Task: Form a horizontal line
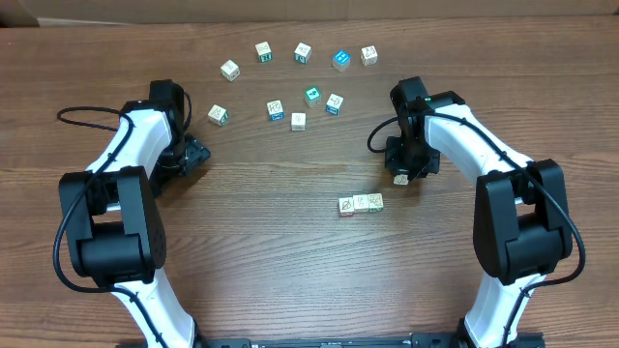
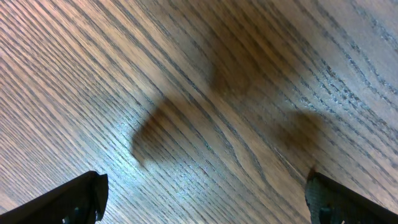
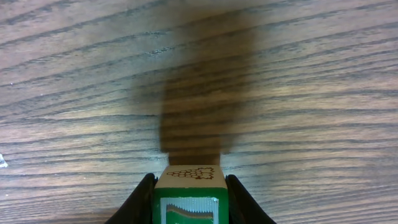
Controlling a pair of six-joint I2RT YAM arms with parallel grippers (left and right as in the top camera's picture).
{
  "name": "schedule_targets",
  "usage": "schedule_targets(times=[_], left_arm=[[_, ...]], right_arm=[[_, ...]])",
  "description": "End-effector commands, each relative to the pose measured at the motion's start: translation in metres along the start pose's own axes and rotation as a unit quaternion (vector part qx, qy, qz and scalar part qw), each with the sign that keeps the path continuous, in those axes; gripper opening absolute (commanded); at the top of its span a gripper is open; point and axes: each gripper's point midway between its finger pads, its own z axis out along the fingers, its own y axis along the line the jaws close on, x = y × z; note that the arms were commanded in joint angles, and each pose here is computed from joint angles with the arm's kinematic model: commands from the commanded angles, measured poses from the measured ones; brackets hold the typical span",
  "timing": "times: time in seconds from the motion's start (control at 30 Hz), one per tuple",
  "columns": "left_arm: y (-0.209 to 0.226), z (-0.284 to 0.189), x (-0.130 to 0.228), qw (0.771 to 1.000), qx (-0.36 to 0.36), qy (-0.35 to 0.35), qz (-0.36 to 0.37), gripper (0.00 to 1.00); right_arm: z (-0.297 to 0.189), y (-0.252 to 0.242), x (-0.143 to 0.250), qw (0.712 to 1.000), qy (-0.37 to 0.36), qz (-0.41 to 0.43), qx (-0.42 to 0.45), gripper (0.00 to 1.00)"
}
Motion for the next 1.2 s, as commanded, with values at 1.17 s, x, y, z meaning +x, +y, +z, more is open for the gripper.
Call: schedule_targets(times=[1.17], left_arm=[[0.007, 0.001, -0.002, 1.0, -0.017, -0.011, 0.005, 1.0]], right_arm=[[0.005, 0.001, -0.005, 1.0, -0.025, -0.002, -0.009, 0.48]])
